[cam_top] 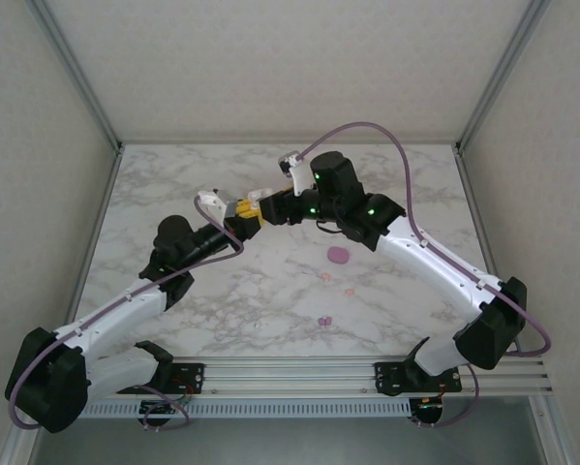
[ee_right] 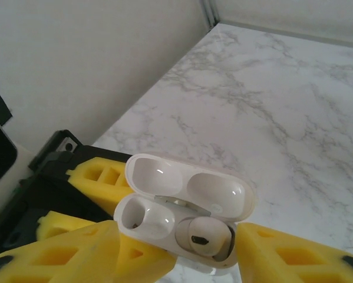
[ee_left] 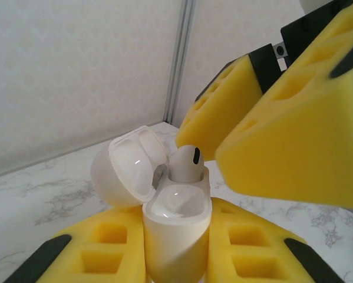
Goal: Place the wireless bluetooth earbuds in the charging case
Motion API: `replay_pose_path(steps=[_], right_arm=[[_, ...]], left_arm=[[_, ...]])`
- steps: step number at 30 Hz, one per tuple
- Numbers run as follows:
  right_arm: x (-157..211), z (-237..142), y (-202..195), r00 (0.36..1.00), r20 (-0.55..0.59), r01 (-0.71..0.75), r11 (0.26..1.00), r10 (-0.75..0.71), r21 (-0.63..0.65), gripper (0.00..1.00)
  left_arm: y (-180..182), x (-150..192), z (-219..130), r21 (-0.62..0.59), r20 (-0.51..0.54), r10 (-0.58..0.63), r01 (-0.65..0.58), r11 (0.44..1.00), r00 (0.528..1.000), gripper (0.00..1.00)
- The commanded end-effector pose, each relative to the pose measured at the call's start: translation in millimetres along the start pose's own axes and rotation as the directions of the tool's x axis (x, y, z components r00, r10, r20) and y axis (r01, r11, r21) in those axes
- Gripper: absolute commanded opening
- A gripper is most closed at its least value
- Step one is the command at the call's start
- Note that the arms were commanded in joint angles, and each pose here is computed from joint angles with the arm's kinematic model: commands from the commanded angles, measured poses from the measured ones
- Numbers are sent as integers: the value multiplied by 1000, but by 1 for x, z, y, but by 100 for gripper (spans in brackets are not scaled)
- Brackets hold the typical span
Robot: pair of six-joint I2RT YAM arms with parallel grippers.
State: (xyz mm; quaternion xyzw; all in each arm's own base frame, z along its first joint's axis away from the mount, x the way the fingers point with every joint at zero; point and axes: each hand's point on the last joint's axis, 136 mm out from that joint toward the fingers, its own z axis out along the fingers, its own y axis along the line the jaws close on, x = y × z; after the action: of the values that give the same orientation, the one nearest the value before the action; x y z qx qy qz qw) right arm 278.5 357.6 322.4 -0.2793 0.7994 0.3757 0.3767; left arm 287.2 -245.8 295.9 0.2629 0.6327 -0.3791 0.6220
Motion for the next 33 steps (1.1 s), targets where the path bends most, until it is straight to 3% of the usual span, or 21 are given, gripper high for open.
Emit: replay_pose_path(steps=[1,11,18,24,33], right_arm=[[-16,-24,16,999,26,-39,998,40,-48,58],[-23,-39,-5,995,89,-59,994,51,88,57],[-20,-72,-41,983,171,-117,957,73,267,52],[25,-76,-56,993,53,-118,942,107,315,51],[125,-49,-40,943,-266,-153,970,200,187,50]], left_arm=[[-6,-20,-4,8,62,54,-55,998,997,10],[-9,-23,-8,7,58,76,-77,997,995,10],[8,-23,-21,-119,51,100,-94,988,994,10],[20,-29,-33,-209,56,107,-93,974,993,10],[54,-32,-52,-311,82,7,19,950,997,9]])
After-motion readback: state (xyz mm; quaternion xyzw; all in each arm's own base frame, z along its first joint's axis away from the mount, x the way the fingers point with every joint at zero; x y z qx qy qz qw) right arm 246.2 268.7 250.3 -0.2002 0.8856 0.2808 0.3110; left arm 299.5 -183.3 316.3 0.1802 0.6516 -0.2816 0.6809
